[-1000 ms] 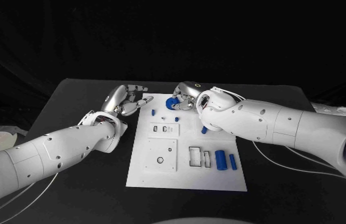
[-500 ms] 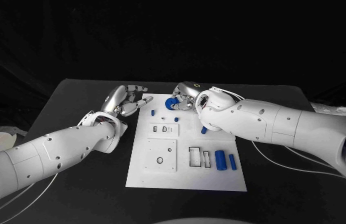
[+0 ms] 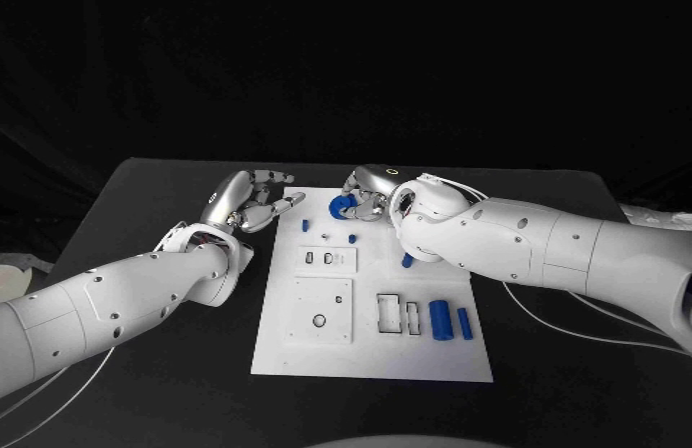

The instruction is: Assemble the parts on the task board

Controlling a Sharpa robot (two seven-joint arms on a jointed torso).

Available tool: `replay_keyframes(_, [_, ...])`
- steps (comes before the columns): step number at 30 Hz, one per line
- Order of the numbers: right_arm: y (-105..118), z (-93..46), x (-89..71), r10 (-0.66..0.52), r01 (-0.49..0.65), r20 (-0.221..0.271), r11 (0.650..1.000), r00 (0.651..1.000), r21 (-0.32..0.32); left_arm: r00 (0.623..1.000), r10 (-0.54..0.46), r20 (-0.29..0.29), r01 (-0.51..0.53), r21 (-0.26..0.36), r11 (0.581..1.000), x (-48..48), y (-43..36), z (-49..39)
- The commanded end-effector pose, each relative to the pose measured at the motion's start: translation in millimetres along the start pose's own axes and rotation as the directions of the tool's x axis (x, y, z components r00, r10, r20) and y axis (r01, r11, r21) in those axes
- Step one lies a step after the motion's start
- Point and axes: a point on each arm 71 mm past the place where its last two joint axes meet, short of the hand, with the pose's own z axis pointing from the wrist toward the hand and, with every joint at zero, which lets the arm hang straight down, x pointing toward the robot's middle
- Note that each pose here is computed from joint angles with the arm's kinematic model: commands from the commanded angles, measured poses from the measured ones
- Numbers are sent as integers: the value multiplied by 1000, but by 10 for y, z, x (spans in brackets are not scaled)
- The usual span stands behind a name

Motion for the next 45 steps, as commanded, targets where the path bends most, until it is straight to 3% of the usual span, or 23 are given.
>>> replay_keyframes(1, [-55, -25, 111, -26, 29, -75, 999, 997, 34, 1000, -1, 5, 1, 6, 1000, 4, -20, 11])
replay_keyframes(31, [-63, -89, 145, -21, 24, -69, 999, 997, 32, 1000, 3, 3, -3, 4, 1000, 4, -2, 18])
replay_keyframes(37, [-46, -100, 103, 3, -3, -11, 1000, 1000, 5, 1000, 2, 3, -2, 5, 1000, 8, -5, 20])
replay_keyframes(45, [-73, -218, -44, 167, -158, 154, 985, 974, -68, 1000, 1, 2, -2, 8, 1000, 13, -9, 21])
